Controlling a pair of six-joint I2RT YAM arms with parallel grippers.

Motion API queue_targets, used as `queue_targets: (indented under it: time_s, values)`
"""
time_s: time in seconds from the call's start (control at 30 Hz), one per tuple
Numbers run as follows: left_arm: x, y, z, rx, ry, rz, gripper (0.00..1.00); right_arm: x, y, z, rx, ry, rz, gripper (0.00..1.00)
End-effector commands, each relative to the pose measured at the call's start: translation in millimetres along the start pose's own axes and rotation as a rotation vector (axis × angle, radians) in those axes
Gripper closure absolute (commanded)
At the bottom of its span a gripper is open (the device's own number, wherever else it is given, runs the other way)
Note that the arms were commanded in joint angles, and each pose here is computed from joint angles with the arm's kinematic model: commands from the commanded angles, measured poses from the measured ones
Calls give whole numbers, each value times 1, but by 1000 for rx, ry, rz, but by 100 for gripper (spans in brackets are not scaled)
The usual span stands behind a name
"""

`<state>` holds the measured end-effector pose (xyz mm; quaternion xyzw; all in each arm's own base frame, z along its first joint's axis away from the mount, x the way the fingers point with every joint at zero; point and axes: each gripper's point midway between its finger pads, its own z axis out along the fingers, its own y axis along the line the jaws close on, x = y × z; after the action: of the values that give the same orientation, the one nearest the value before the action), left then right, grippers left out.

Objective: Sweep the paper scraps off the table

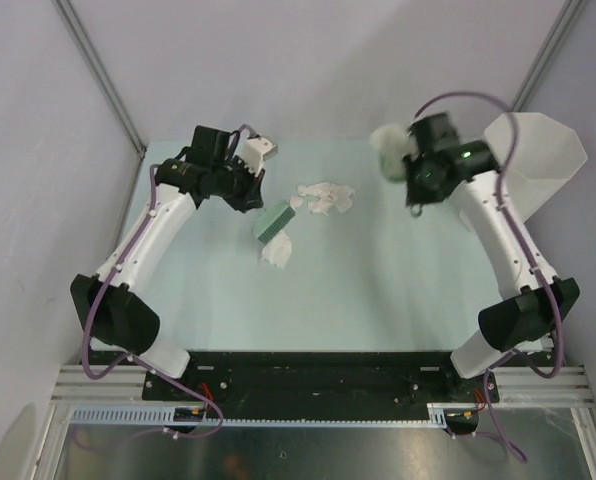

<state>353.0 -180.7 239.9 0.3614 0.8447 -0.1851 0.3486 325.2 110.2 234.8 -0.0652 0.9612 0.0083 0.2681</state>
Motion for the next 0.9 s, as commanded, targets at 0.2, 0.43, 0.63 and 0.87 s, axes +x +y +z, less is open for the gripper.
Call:
queue_targets:
  time_s: [0.2, 0.43, 0.63, 0.87]
  values:
    - [9, -7, -15, -7, -19, 10, 100, -79, -195, -72, 372, -187, 295, 100]
    - [20, -4, -16, -36, 7, 20, 100, -88, -310, -156, 710, -435, 426, 100]
    - [11, -4, -17, -34, -11, 2, 100, -94, -320, -164, 1053, -306, -203, 100]
    - [13, -8, -12, -9, -4, -19, 100, -94, -345, -198, 1353, -134, -504, 100]
